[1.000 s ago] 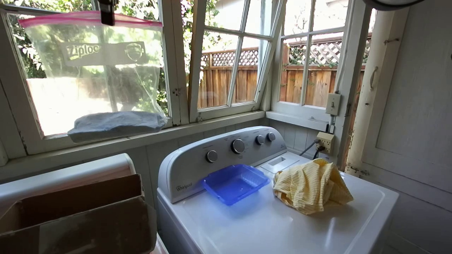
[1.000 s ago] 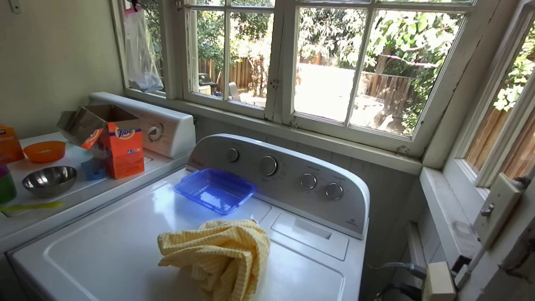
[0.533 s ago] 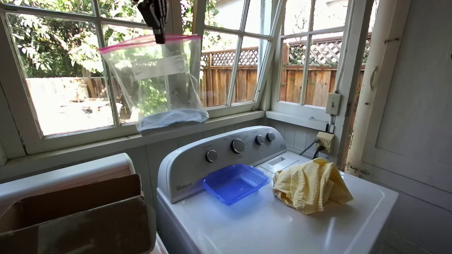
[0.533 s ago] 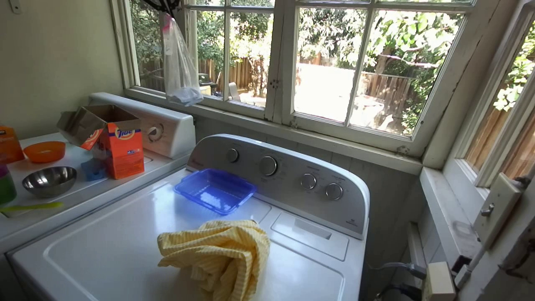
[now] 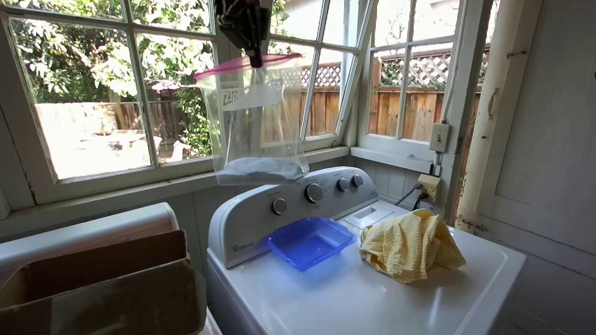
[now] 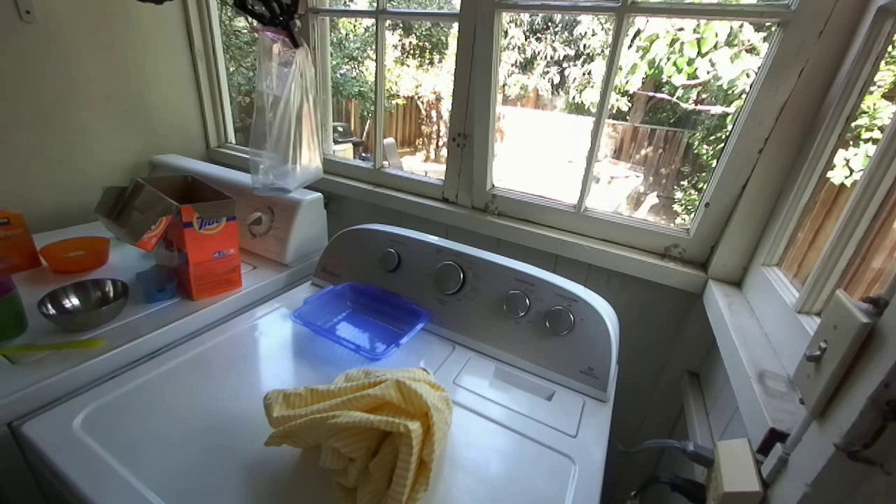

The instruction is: Remove the plastic from the box

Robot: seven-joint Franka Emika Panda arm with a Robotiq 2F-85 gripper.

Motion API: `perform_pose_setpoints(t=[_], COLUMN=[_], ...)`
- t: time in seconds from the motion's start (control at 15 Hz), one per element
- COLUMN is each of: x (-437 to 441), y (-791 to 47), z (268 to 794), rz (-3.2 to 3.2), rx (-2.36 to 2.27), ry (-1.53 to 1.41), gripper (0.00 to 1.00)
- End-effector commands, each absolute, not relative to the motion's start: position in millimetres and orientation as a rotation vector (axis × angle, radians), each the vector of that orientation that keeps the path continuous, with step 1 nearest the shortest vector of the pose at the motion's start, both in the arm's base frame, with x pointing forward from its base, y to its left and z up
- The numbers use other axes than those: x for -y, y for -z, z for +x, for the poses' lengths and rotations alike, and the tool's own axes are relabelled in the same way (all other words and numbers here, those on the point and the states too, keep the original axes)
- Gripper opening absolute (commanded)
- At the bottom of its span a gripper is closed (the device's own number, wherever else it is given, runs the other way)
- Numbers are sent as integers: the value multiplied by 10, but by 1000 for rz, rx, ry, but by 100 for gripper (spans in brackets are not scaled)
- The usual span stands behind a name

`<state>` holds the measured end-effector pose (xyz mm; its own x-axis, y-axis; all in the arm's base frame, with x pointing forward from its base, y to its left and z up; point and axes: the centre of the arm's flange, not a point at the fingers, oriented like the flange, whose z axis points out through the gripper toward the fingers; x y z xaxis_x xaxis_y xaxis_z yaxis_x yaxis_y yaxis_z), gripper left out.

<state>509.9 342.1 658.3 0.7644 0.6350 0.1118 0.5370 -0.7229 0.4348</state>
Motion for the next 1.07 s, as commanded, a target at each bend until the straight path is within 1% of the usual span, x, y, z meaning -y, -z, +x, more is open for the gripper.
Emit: perform_pose_setpoints(t=[0.0, 0.2, 0.33, 0.4, 0.47, 0.93, 1.0], x=[-3000, -2790, -2780, -3030, -3006, -3018, -3028], y=[-6201, -6019, -6014, -6142, -6098, -6090, -6094], z=[4480, 4319, 4355, 4638, 4603, 4637, 4635], rz=[2586, 2512, 2448, 2510, 2500, 2502, 2502], rx=[-724, -655, -690, -692, -694, -692, -694], ry=[-344, -295, -285, -271, -259, -258, -260], gripper=[1, 1, 1, 1, 2, 2, 1])
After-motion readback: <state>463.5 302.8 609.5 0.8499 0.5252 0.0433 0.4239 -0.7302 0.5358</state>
